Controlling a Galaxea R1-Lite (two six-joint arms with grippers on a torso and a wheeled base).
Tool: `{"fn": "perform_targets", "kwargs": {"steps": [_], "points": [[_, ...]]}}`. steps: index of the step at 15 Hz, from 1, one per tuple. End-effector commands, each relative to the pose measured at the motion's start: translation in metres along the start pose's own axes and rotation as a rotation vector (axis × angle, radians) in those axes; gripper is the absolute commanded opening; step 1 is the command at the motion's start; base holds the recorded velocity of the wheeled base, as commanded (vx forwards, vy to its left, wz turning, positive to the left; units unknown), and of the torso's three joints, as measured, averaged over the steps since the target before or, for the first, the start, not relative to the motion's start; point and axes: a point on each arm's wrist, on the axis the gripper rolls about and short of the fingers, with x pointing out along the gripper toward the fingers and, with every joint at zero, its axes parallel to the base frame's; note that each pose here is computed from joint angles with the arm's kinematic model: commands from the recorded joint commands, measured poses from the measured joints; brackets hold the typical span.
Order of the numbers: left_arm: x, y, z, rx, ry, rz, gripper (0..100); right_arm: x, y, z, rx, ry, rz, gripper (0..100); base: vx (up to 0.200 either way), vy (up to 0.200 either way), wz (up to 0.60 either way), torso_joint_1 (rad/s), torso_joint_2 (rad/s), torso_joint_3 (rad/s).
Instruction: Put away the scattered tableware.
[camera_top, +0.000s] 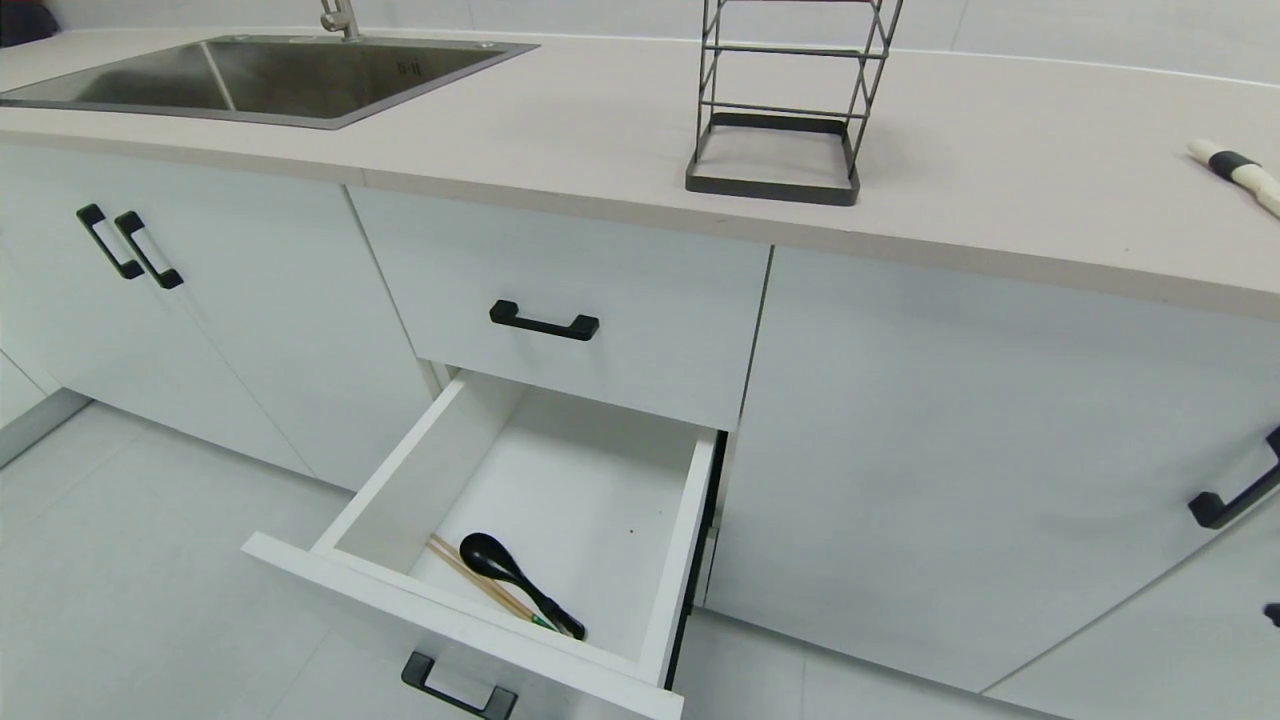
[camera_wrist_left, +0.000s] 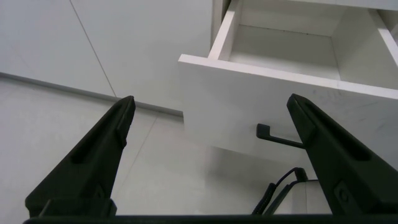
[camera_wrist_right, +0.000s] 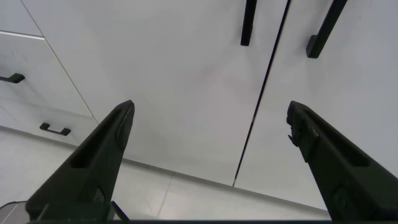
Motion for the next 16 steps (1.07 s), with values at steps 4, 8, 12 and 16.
{"fn": "perform_targets", "kwargs": {"steps": [4,8,12,16], "points": [[0.0,0.0,0.0,0.0,0.001,-0.001,100,-0.047,0.006,0.002,0.023,-0.139,-0.404,100,0.0,0.0,0.0,0.0,0.0,0.0],[0.0,0.0,0.0,-0.002,0.001,-0.001,100,-0.055,0.017,-0.01,0.04,-0.18,-0.547,100,0.0,0.0,0.0,0.0,0.0,0.0],[0.0,0.0,0.0,0.0,-0.002,-0.001,100,-0.037,0.023,-0.05,0.221,-0.138,-0.506,100,0.0,0.0,0.0,0.0,0.0,0.0],[0.0,0.0,0.0,-0.003,0.001,-0.018,100,-0.035,0.024,-0.057,0.325,-0.132,-0.493,100,0.0,0.0,0.0,0.0,0.0,0.0]]}}
